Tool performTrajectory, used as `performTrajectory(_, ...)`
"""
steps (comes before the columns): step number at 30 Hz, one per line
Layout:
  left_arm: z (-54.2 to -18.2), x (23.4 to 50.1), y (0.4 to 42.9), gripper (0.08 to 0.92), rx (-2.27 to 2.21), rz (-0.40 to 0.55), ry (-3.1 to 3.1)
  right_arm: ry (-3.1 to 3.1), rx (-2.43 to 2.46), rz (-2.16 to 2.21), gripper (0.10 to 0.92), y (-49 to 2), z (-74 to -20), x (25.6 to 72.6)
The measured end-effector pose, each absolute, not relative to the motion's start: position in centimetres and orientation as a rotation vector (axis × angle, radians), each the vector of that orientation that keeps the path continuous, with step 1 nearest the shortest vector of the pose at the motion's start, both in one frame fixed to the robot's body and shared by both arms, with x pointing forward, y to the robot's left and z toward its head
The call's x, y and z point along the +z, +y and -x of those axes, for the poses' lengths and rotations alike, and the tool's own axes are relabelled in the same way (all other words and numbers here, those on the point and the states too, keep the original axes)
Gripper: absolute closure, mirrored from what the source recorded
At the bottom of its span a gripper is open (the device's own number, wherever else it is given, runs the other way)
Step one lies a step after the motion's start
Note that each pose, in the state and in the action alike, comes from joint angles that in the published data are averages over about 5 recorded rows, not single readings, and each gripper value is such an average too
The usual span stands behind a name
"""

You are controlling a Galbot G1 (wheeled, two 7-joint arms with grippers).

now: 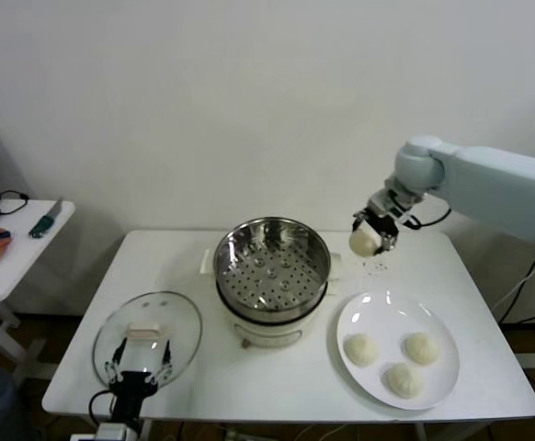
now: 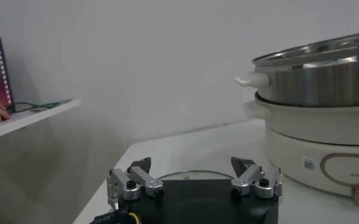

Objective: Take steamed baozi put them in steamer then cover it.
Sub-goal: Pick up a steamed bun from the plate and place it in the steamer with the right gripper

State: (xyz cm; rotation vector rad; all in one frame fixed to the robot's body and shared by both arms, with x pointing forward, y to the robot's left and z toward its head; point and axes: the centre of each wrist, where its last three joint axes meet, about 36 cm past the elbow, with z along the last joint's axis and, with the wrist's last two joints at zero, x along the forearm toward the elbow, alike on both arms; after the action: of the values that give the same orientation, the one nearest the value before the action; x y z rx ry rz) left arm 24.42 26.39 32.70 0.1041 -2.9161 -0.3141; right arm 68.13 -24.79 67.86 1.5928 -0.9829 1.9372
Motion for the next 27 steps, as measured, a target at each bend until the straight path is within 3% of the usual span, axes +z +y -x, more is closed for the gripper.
performTrajectory(11,-24.2,32.6,26.5,0.177,-0.309,-0.113,-2.912,-0.549,2.294,-1.7,0.293,-13.6,-68.2,70.5)
performTrajectory(27,-23.8,32.4,27.1,0.177,-0.313,-0.13,-2.895,-0.133,2.488,-1.798,0.282,-2.0,-69.0,63.2)
